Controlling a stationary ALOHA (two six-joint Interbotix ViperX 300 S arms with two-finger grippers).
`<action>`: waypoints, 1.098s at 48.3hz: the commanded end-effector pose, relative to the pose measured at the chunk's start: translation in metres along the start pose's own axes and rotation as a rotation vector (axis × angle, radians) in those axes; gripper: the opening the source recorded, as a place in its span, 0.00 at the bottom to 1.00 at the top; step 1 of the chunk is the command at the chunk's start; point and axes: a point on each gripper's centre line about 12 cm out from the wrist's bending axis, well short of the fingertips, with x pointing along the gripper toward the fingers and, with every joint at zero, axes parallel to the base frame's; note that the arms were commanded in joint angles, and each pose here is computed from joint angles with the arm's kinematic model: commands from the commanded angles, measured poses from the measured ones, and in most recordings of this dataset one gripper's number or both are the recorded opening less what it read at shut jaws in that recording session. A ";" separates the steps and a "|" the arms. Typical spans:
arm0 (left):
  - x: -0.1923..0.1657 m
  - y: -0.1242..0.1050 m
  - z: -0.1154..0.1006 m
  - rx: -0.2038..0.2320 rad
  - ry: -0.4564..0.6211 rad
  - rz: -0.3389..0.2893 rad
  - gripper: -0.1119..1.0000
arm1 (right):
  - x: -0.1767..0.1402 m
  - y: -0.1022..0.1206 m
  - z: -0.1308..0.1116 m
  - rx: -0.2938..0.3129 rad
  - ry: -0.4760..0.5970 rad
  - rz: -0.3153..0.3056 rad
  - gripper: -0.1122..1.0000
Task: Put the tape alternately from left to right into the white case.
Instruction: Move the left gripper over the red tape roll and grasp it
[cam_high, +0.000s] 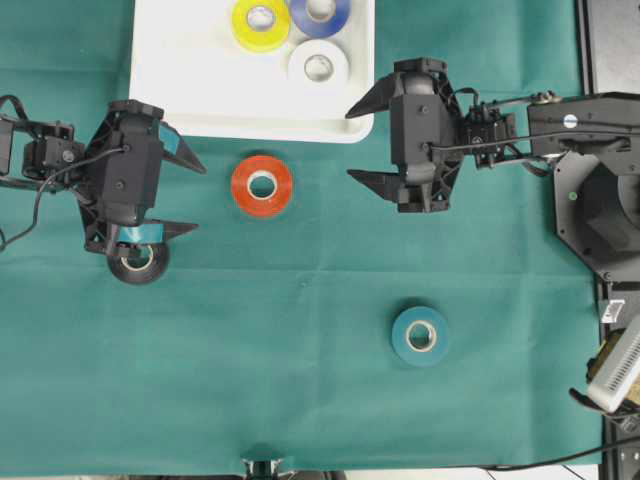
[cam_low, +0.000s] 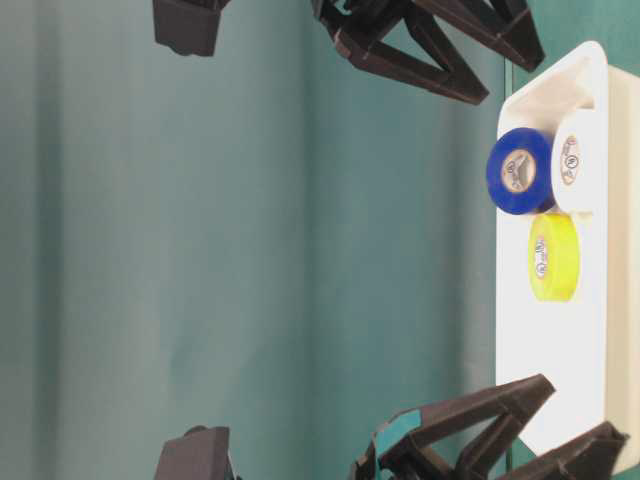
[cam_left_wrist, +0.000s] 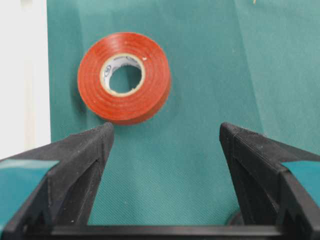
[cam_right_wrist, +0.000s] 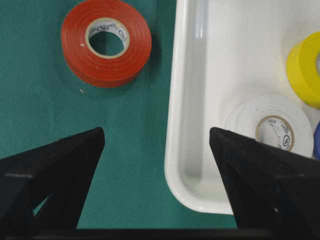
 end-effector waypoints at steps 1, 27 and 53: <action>-0.002 0.001 0.014 0.002 -0.044 0.005 0.88 | -0.004 0.001 0.007 0.002 -0.032 0.003 0.77; 0.044 0.004 0.020 0.004 0.009 0.000 0.88 | -0.004 0.002 0.002 0.021 -0.036 0.015 0.77; 0.089 0.013 0.017 -0.016 0.059 0.009 0.87 | -0.004 0.003 -0.004 0.022 -0.022 0.017 0.77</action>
